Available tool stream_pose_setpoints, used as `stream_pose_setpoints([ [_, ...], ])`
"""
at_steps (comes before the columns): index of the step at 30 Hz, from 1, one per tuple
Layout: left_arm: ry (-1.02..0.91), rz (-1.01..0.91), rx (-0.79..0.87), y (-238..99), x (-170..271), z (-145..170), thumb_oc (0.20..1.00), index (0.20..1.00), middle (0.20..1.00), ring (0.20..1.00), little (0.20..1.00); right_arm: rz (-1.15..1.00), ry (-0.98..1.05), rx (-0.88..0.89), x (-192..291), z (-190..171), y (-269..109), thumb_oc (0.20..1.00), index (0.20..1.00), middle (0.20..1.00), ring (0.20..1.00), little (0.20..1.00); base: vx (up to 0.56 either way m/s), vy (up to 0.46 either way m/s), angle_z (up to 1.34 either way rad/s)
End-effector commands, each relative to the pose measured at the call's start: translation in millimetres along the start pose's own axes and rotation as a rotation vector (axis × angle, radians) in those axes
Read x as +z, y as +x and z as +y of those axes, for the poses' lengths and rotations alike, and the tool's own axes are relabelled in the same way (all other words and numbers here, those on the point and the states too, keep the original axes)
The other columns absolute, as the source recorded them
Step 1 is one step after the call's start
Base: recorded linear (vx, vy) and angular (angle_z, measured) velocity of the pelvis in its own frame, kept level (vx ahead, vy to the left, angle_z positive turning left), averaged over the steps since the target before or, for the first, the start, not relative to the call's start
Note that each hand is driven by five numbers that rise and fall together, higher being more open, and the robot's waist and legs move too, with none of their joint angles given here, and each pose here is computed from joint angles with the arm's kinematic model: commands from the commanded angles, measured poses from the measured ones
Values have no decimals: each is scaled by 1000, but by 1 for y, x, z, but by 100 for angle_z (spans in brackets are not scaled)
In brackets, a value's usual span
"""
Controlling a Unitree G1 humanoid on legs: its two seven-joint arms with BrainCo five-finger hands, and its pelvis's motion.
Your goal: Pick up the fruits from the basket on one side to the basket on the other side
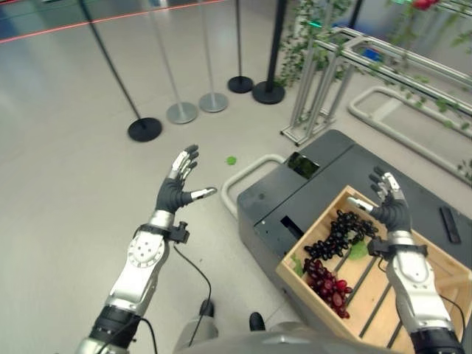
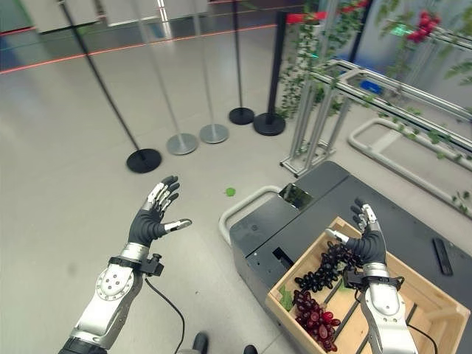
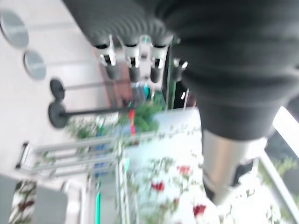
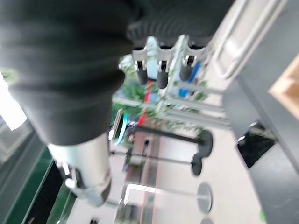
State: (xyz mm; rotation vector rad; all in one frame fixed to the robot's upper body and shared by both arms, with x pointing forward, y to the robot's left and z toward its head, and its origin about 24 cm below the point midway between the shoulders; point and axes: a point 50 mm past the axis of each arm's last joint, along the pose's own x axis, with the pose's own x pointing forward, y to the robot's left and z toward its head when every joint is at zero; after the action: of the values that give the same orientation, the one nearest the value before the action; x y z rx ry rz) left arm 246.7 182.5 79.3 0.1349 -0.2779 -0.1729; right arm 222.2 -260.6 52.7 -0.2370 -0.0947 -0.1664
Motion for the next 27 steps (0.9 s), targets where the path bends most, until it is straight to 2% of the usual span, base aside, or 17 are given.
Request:
stream_pose_setpoints([
  [1,34,-159,-23,12,29,3,1000,1000,1000,1000,1000,-142,-50,5,28,-12,8,1000,1000,1000,1000,1000,175,342,-148],
  [9,38,-197,-62,28,36,-3,1000,1000,1000,1000,1000,-116,-73,-15,24,-11,13,1000,1000,1000,1000,1000,32,333,-97],
  [13,29,-182,-4,21,33,7,1000,1000,1000,1000,1000,-124,-17,-15,24,2,25,1000,1000,1000,1000,1000,-127,183,-121],
  [20,13,-99,62,7,19,23,1000,1000,1000,1000,1000,-40,-32,15,8,8,23,1000,1000,1000,1000,1000,-74,16,-113],
  [27,1,12,150,-16,-1,35,1000,1000,1000,1000,1000,-35,25,49,8,26,30,1000,1000,1000,1000,1000,-7,-158,-76],
])
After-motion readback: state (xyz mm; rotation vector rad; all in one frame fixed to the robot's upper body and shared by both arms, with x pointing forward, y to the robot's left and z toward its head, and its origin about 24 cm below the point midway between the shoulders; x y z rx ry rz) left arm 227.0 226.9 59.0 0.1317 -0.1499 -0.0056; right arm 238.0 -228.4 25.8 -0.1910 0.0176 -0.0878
